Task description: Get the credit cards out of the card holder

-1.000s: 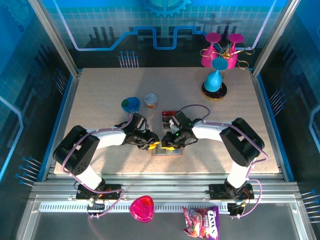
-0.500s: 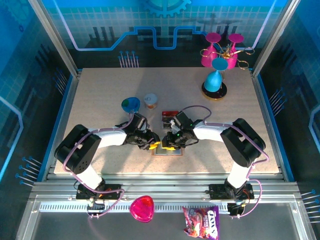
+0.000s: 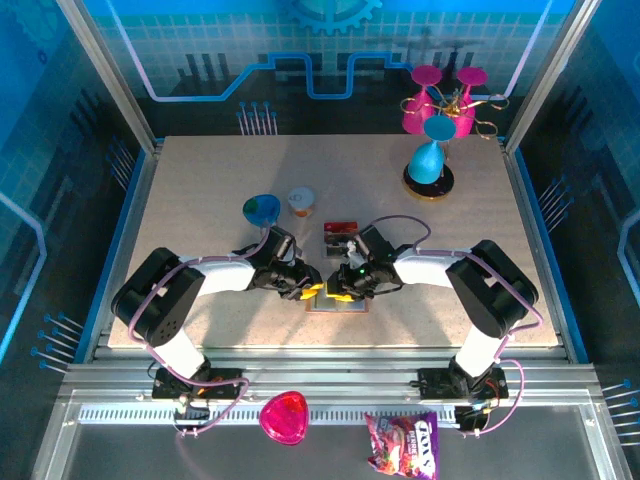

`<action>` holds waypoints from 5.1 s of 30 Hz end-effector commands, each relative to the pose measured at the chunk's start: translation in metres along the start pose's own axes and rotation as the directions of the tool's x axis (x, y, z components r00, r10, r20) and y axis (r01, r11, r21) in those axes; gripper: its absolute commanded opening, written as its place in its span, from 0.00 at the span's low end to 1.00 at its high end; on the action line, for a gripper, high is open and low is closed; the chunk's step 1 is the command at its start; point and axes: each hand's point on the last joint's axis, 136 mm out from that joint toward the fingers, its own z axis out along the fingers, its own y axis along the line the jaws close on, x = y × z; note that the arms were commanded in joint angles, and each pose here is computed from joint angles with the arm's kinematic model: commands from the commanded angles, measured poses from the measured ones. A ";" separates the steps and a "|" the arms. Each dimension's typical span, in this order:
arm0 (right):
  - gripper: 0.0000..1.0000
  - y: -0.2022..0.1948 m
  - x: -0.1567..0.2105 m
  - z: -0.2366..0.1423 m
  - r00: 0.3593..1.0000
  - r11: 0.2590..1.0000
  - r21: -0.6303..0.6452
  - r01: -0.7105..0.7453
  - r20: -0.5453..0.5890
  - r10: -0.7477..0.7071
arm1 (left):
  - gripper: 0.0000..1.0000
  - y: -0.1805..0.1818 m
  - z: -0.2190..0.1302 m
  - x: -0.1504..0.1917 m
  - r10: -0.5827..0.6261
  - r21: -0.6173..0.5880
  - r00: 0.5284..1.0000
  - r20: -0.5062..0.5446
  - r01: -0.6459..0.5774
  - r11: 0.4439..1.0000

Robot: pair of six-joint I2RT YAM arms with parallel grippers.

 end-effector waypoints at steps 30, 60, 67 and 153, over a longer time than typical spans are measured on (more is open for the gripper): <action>0.31 -0.016 -0.001 -0.003 0.997 0.994 -0.085 -0.075 0.021 0.077 | 0.34 -0.021 0.002 0.010 0.011 -0.011 0.999 -0.047 -0.012 1.000; 0.33 -0.021 -0.002 -0.005 0.993 0.986 -0.130 -0.108 0.036 0.113 | 0.36 -0.010 0.001 0.007 0.018 -0.075 1.000 -0.022 -0.020 0.997; 0.33 -0.022 -0.001 -0.004 0.993 0.985 -0.136 -0.110 0.034 0.116 | 0.29 -0.022 0.005 0.009 0.018 -0.020 0.999 -0.039 -0.018 1.000; 0.38 0.010 -0.016 -0.092 0.981 0.999 -0.049 -0.010 0.194 0.019 | 0.56 -0.061 0.008 0.004 0.064 0.093 0.997 -0.039 -0.060 0.994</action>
